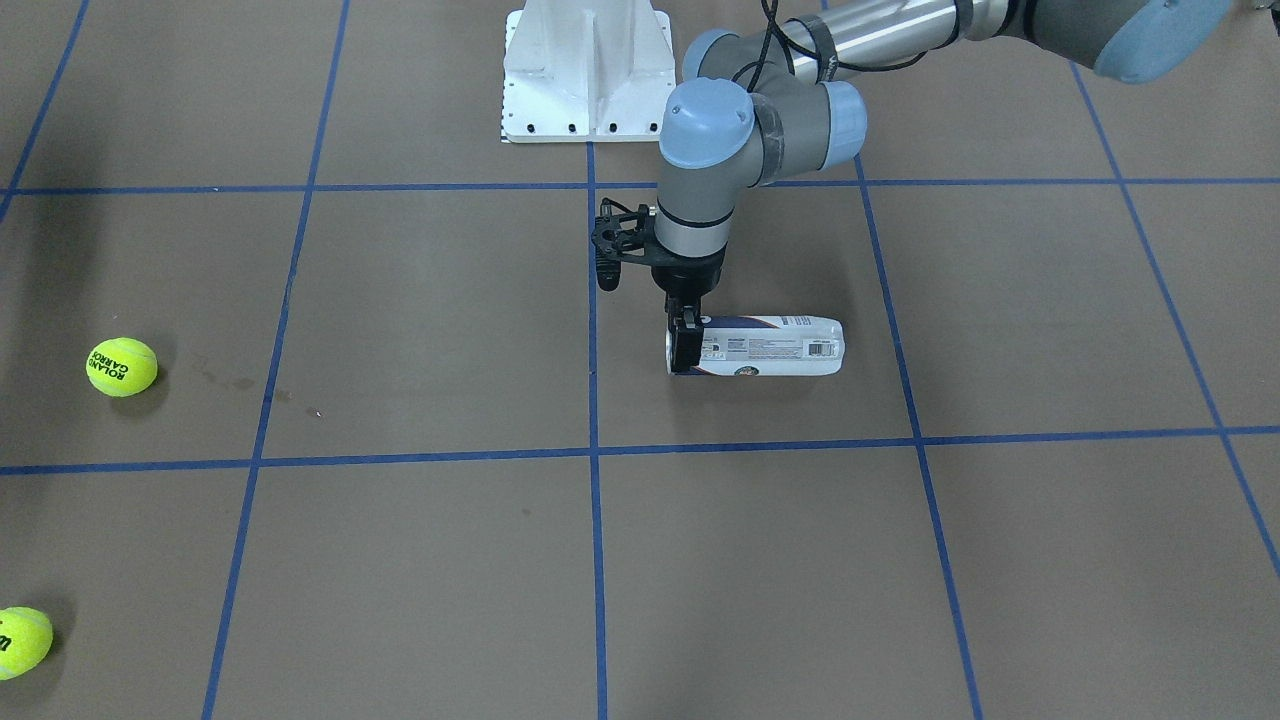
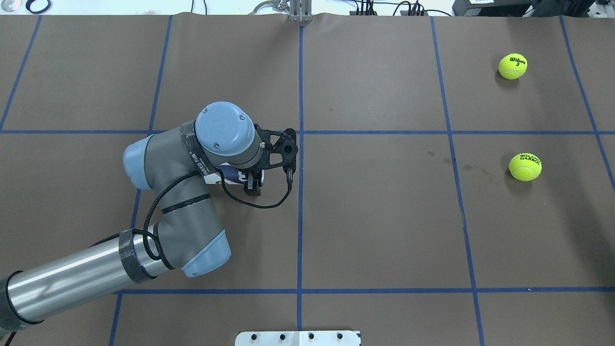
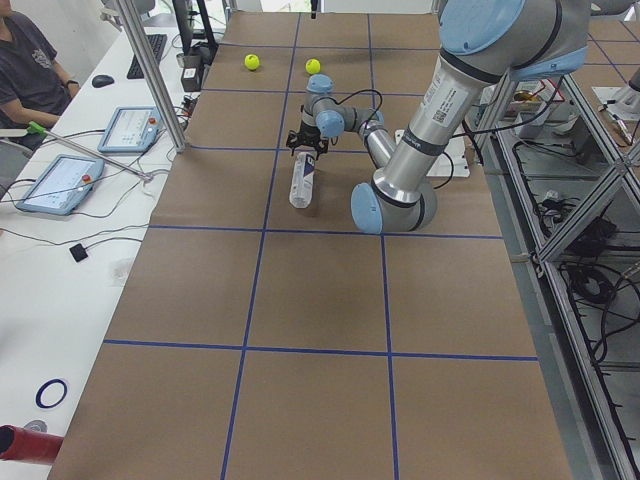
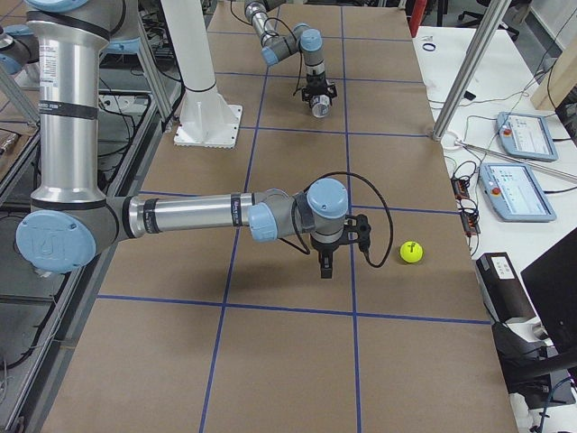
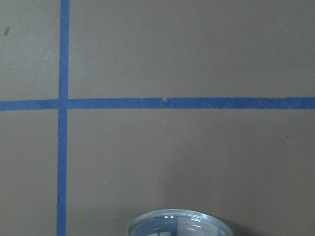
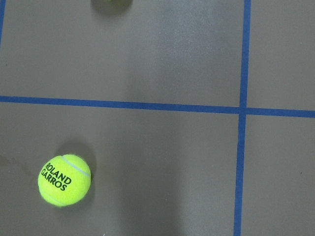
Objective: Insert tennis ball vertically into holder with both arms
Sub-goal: 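Lift the tube with the left gripper and stand it upright, open end up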
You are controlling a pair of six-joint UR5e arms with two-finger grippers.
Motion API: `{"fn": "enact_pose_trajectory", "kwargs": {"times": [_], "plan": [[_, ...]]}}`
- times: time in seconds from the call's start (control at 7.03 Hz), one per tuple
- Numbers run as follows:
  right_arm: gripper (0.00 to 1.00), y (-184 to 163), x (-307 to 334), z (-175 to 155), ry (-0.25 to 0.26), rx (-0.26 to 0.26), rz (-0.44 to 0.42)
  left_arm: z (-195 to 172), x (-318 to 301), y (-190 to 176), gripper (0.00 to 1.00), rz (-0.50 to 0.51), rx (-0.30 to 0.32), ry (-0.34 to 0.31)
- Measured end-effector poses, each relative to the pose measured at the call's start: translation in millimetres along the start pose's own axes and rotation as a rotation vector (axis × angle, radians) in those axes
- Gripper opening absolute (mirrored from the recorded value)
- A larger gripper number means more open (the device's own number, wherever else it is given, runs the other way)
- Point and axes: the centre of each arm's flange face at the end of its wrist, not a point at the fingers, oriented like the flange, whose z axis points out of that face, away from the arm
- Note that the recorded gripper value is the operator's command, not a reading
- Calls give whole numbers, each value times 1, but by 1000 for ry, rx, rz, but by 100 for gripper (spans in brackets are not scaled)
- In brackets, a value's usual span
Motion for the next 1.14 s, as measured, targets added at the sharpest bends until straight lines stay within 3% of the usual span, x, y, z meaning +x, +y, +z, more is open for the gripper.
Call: {"fn": "enact_pose_trajectory", "kwargs": {"times": [0.71,1.14], "plan": [[100,0,1,0,0,-1,1,12,0,-4,99,1,-18,7],[100,0,1,1,0,-2,2,13,1,-6,72,2,-17,8]]}}
